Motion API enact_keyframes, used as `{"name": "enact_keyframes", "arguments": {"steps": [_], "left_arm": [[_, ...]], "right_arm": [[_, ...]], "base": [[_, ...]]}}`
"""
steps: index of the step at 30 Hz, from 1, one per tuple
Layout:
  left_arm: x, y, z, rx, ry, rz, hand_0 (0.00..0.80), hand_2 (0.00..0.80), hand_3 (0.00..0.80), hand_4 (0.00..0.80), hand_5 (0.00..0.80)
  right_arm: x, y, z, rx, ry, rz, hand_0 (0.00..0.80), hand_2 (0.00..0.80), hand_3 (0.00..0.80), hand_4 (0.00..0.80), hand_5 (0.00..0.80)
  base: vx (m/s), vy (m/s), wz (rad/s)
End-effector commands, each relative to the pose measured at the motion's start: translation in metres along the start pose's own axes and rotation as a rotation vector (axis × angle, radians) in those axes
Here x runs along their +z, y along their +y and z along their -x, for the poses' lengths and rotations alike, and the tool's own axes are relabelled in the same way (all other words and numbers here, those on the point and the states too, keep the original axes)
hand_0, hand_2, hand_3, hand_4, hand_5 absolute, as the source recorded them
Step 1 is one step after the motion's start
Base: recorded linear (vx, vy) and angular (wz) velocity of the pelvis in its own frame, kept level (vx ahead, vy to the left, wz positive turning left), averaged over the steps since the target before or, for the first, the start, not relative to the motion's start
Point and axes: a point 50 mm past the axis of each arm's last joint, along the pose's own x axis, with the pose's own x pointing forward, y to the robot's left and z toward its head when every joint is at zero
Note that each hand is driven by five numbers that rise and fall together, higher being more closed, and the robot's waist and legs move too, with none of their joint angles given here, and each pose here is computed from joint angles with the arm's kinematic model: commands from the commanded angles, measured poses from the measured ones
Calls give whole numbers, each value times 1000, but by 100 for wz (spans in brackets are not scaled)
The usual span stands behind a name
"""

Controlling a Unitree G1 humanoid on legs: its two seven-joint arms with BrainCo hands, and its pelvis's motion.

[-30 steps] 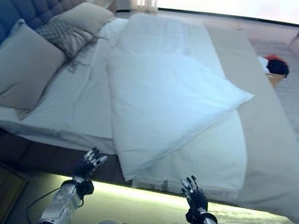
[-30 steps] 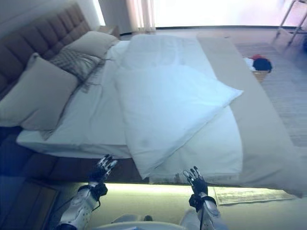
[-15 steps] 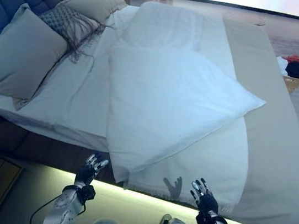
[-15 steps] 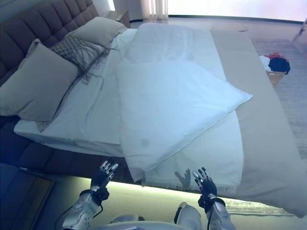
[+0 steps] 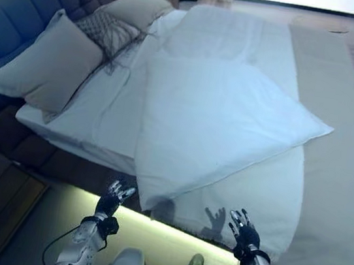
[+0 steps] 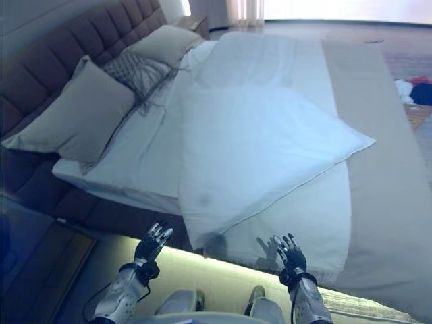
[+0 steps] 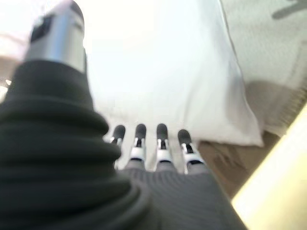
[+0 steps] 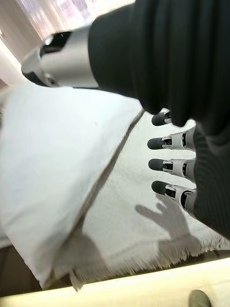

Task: Make the bed neatly

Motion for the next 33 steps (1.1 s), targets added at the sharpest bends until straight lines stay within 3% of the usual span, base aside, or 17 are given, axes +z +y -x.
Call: {"name": "enact_keyframes", "arguments": {"steps": [1,8,16,19,23,27,29,33], "left_arm": [[13,3,6,-24,-89,-2,0,0,0,0,0],[11,2,10,-46,-58,28,0,0,0,0,0],[27,16,12,16,-111,-67,0,0,0,0,0],[27,31,18,47,-109,-110,0,0,0,0,0],[54,31,3,50,-198,-116,0,0,0,0,0],[80,20,-13,0,-278,-51,0,0,0,0,0],[76,18,-13,-12,-258,-38,0,0,0,0,0],[64,24,-10,-19,-214,-68,0,0,0,0,0]], "right_arm": [[15,11,5,58,-90,-25,0,0,0,0,0],[11,-2,11,58,-76,-37,0,0,0,0,0],[9,21,9,50,-119,-55,0,0,0,0,0],[7,20,8,17,-127,-77,0,0,0,0,0],[31,16,-12,19,-173,-67,0,0,0,0,0],[65,-5,-32,-49,-222,-245,0,0,0,0,0],[72,-15,-36,-69,-233,-378,0,0,0,0,0],[87,-28,-40,-36,-268,-480,0,0,0,0,0]], "base": [[203,201,-8],[251,281,-25],[248,251,-10],[224,-36,-30],[-3,-162,-45],[-171,-179,-13],[-33,-144,26],[36,-55,6]]}}
